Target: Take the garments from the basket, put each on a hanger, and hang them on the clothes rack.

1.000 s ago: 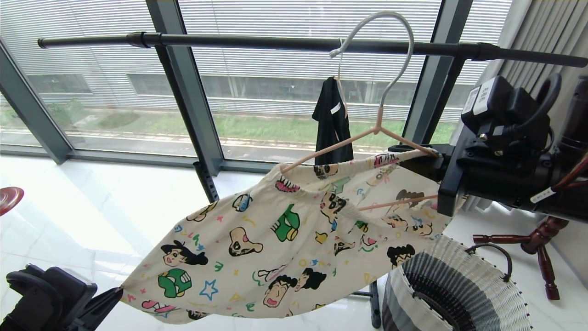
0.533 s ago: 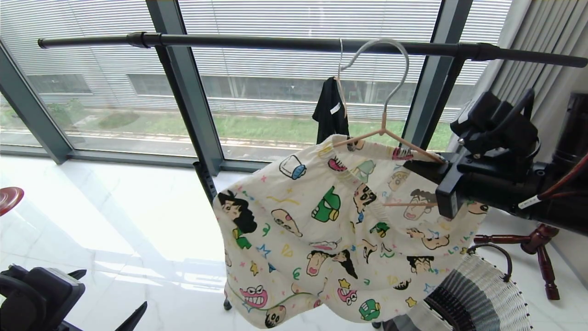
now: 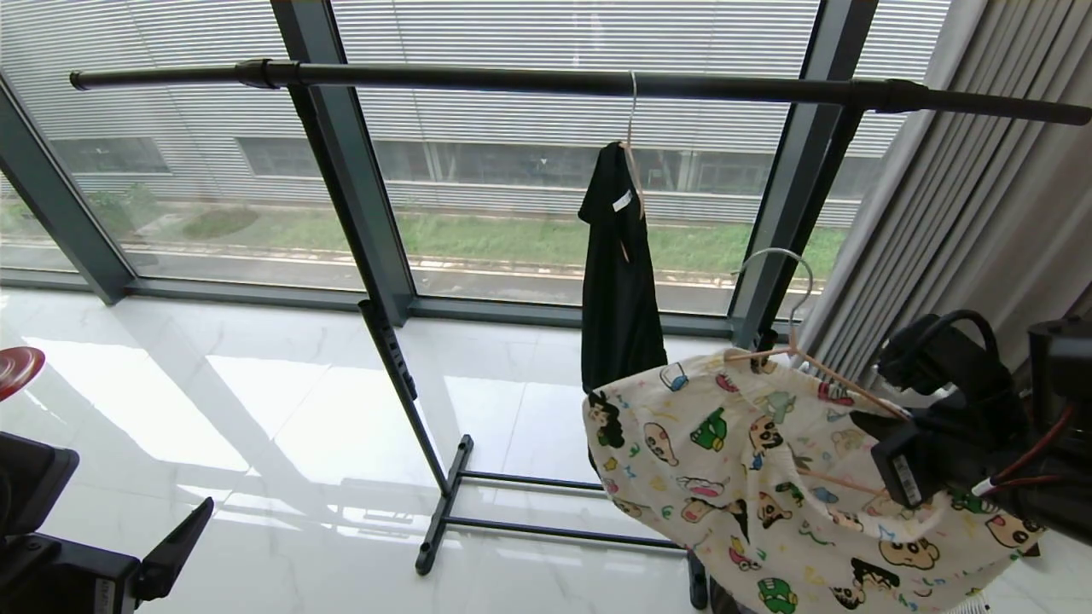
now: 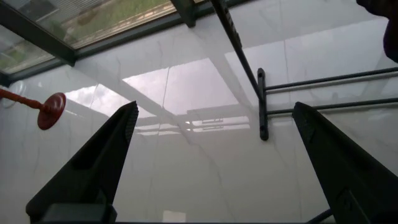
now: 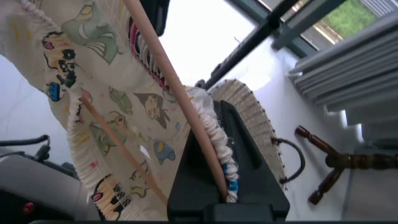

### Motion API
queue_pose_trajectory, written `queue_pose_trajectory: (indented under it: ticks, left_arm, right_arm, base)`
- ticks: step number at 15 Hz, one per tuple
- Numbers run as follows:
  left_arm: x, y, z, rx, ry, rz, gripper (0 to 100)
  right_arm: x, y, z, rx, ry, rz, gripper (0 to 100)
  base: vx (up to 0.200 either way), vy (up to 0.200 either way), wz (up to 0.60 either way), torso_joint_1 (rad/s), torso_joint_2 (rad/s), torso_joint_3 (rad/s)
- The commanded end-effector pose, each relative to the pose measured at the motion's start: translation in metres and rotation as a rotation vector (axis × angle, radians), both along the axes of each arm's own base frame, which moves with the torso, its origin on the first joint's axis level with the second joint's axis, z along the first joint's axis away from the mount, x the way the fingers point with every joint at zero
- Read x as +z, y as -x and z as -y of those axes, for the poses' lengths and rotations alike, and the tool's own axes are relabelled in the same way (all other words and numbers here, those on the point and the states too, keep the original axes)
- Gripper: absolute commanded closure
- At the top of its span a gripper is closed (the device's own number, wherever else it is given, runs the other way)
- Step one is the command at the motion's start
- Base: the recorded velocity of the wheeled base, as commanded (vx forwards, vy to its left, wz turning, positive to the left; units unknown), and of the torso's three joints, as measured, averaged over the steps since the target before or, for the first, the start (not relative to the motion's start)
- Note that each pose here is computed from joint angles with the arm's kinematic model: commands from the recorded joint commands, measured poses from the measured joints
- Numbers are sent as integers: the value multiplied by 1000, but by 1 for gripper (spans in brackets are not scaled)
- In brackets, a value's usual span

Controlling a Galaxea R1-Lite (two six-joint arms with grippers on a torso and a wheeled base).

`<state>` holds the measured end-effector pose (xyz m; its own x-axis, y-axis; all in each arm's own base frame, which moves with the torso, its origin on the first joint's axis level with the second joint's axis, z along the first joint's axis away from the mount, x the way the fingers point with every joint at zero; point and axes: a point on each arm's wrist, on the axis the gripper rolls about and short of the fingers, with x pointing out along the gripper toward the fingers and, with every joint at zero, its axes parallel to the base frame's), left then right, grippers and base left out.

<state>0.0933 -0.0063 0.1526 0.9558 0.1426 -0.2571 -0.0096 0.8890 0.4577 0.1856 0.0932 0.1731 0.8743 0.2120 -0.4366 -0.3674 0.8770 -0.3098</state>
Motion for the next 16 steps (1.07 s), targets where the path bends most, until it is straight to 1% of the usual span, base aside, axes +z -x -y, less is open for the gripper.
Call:
queue_pose_trajectory:
  ticks: [1, 2, 3, 5, 6, 9, 11, 13, 14, 15, 16]
  left_arm:
    - [1, -2, -3, 29, -1, -2, 0]
    - [1, -2, -2, 29, -1, -2, 0]
    - [2, -3, -2, 28, -2, -2, 0]
    - [1, -3, -2, 27, -9, -7, 0]
    - [1, -4, -2, 26, -12, -11, 0]
    - [1, -4, -2, 24, -19, -14, 0]
    - [2, -5, -2, 24, -19, -11, 0]
    - [3, -6, -2, 24, -19, -9, 0]
    - [4, -6, -2, 24, -18, -6, 0]
    - [6, -8, -2, 24, -17, -3, 0]
    - [8, -9, -2, 23, -16, 0, 0]
  right_arm:
    - [-7, 15, 29, -119, 24, -30, 100]
    - [-7, 15, 37, -166, 32, -35, 100]
    - [-5, 12, 48, -247, 40, -26, 100]
    - [3, 5, 56, -317, 36, 4, 100]
    - [10, -2, 57, -333, 28, 22, 100]
    - [33, -31, 54, -366, 12, 80, 100]
    - [44, -45, 51, -399, 14, 114, 100]
    - [58, -58, 49, -411, -14, 157, 100]
    - [61, -60, 48, -411, -22, 165, 100]
    - [71, -67, 45, -410, -41, 197, 100]
    - [77, -71, 42, -401, -52, 212, 100]
  base:
    - [0, 0, 0, 0, 0, 0]
    - [0, 0, 0, 0, 0, 0]
    - [0, 0, 0, 0, 0, 0]
    - [0, 0, 0, 0, 0, 0]
    - [0, 0, 0, 0, 0, 0]
    - [0, 0, 0, 0, 0, 0]
    - [0, 0, 0, 0, 0, 0]
    - [0, 0, 0, 0, 0, 0]
    - [0, 0, 0, 0, 0, 0]
    - [0, 0, 0, 0, 0, 0]
    - [0, 0, 0, 0, 0, 0]
